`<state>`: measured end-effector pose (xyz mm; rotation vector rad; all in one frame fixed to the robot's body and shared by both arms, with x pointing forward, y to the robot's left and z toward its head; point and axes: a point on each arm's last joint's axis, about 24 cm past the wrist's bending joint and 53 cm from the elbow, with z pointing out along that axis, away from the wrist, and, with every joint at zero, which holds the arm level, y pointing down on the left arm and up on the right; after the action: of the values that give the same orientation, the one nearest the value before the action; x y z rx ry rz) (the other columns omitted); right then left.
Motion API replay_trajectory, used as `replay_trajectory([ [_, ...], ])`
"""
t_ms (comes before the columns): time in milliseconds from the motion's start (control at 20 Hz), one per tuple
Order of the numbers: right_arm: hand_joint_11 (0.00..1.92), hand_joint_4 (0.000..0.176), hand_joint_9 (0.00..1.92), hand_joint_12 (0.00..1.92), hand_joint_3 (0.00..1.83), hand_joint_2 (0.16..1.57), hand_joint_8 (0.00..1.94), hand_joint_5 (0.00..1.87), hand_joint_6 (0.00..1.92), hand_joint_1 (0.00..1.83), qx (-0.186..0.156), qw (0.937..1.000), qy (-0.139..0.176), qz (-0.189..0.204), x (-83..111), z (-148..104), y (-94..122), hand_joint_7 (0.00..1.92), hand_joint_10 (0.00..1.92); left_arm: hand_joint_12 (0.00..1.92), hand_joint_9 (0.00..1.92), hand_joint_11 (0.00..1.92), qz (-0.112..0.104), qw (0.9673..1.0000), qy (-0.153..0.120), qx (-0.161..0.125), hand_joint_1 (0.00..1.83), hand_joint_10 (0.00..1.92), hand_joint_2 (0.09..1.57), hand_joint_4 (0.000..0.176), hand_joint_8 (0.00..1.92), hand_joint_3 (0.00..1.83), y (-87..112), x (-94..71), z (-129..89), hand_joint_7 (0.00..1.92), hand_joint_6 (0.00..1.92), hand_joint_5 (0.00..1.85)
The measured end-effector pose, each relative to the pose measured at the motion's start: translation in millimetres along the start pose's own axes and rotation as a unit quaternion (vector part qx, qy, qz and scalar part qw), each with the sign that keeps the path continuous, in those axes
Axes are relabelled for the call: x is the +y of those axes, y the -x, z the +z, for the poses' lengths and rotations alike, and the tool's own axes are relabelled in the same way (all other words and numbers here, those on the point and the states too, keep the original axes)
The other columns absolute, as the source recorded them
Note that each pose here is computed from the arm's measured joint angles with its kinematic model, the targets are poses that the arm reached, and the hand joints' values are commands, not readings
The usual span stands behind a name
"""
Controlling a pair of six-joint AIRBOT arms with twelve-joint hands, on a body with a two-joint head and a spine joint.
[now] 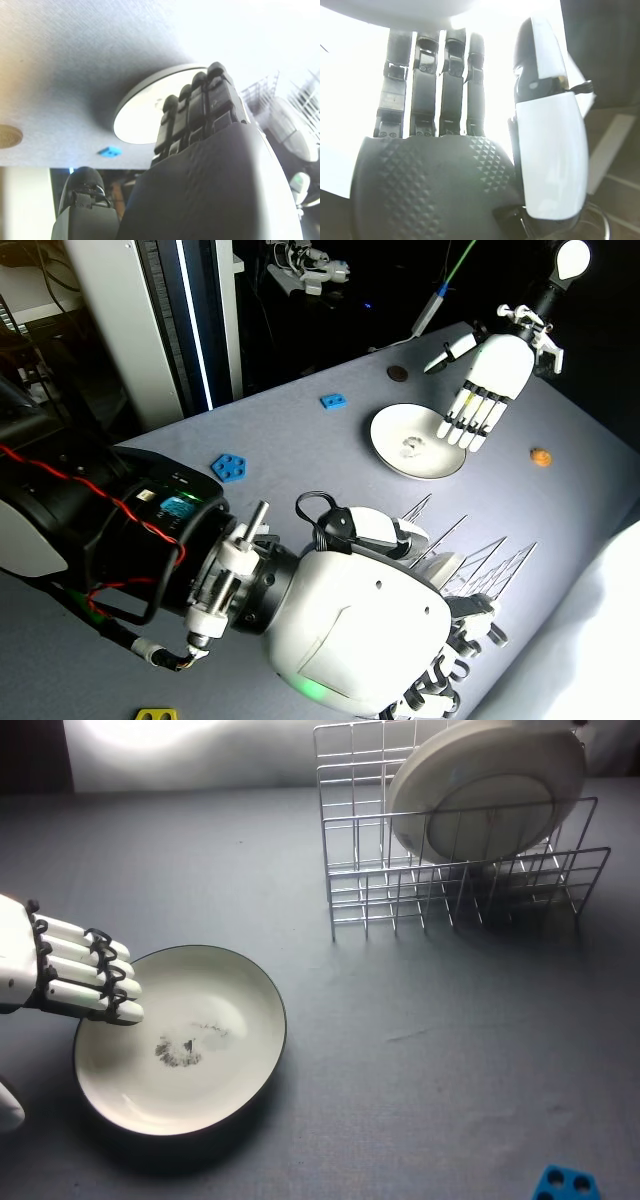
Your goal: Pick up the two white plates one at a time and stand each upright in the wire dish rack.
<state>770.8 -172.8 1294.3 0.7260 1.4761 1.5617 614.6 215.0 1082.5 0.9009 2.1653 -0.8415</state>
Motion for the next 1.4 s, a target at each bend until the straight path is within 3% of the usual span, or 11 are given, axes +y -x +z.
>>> replay_trajectory([
  [300,0.26,0.0,0.7,1.32,0.0,1.05,0.01,0.69,0.08,1.04,0.002,0.9922,0.073,-0.101,40.3,-3.8,-0.8,0.82,0.28,0.0,0.0,0.0,-0.001,1.0,0.001,0.004,0.0,0.0,1.04,0.0,0.0,0.0,-3.2,0.6,0.3,0.02,0.0,0.04],
  [400,0.24,0.0,0.68,1.32,0.0,1.06,0.01,0.68,0.08,1.05,-0.008,0.9813,0.103,-0.163,62.6,-5.8,2.1,0.8,0.27,0.0,0.01,0.0,-0.003,1.0,0.001,0.006,0.0,0.0,1.04,0.0,0.01,0.0,-5.6,1.2,0.3,0.04,0.01,0.05],
  [500,0.22,0.0,0.66,1.32,0.01,1.07,0.0,0.67,0.07,1.05,-0.015,0.9605,0.124,-0.249,79.4,-7.6,0.0,0.79,0.27,0.0,0.0,0.0,-0.003,1.0,0.002,0.008,0.0,0.0,1.04,0.0,0.0,0.0,-6.8,1.8,0.5,0.01,0.0,0.03],
  [600,0.17,0.0,0.63,1.34,0.01,1.09,0.0,0.62,0.04,1.01,-0.01,0.9528,0.123,-0.277,82.4,-9.4,-8.8,0.74,0.26,0.0,0.0,0.0,-0.006,0.9999,0.003,0.01,0.0,0.0,1.05,0.0,0.01,0.0,-9.0,2.3,1.8,0.02,0.01,0.03],
  [750,0.05,0.0,0.51,1.37,0.0,1.1,0.0,0.48,0.0,1.01,-0.007,0.9086,0.143,-0.392,95.5,-15.1,-41.5,0.59,0.21,0.0,0.0,0.0,-0.014,0.9998,0.003,0.014,0.0,0.0,1.04,0.0,0.01,0.0,-13.5,2.9,4.1,0.03,0.01,0.04],
  [900,0.0,0.0,0.46,1.34,0.0,1.07,0.0,0.41,0.0,1.04,-0.004,0.8773,0.17,-0.449,110.6,-19.5,-76.0,0.52,0.17,0.0,0.02,0.0,-0.021,0.9996,0.003,0.019,0.0,0.01,1.05,0.0,0.01,0.0,-18.6,3.7,4.7,0.04,0.01,0.06],
  [1050,0.0,0.0,0.28,1.05,0.0,1.09,0.0,0.25,0.0,0.98,0.011,0.8724,0.166,-0.459,107.5,-20.7,-105.4,0.32,0.08,0.0,0.01,0.0,-0.032,0.9992,0.007,0.023,0.0,0.0,1.04,0.0,0.0,0.0,-24.2,5.8,5.6,0.03,0.01,0.05],
  [1150,0.0,0.0,0.23,0.93,0.0,1.06,0.0,0.22,0.0,1.05,0.034,0.8591,0.167,-0.483,98.2,-26.4,-132.5,0.27,0.05,0.0,0.02,0.0,-0.041,0.9987,0.013,0.029,0.0,0.01,1.04,0.0,0.01,0.0,-31.5,9.0,5.4,0.04,0.0,0.05],
  [1200,0.0,0.0,0.21,0.88,0.0,1.04,0.0,0.21,0.0,1.07,0.046,0.8485,0.169,-0.5,92.4,-29.9,-147.4,0.23,0.04,0.0,0.03,0.0,-0.045,0.9983,0.016,0.032,0.0,0.01,1.04,0.0,0.01,0.0,-34.8,10.6,5.9,0.06,0.01,0.06],
  [1300,0.0,0.0,0.13,0.7,0.0,1.03,0.0,0.14,0.0,1.07,0.07,0.8116,0.172,-0.554,76.7,-41.1,-191.3,0.13,0.01,0.01,0.04,0.02,-0.076,0.9962,0.02,0.038,0.0,0.01,1.05,0.0,0.02,0.0,-44.7,13.8,6.1,0.07,0.01,0.08],
  [1400,0.0,0.0,0.01,0.41,0.0,1.03,0.0,0.04,0.0,1.04,0.091,0.7991,0.181,-0.566,67.6,-51.0,-221.2,0.02,0.0,0.0,0.02,0.0,-0.099,0.9942,0.02,0.036,0.0,0.0,1.05,0.0,0.01,0.0,-50.2,14.6,7.0,0.05,0.0,0.06],
])
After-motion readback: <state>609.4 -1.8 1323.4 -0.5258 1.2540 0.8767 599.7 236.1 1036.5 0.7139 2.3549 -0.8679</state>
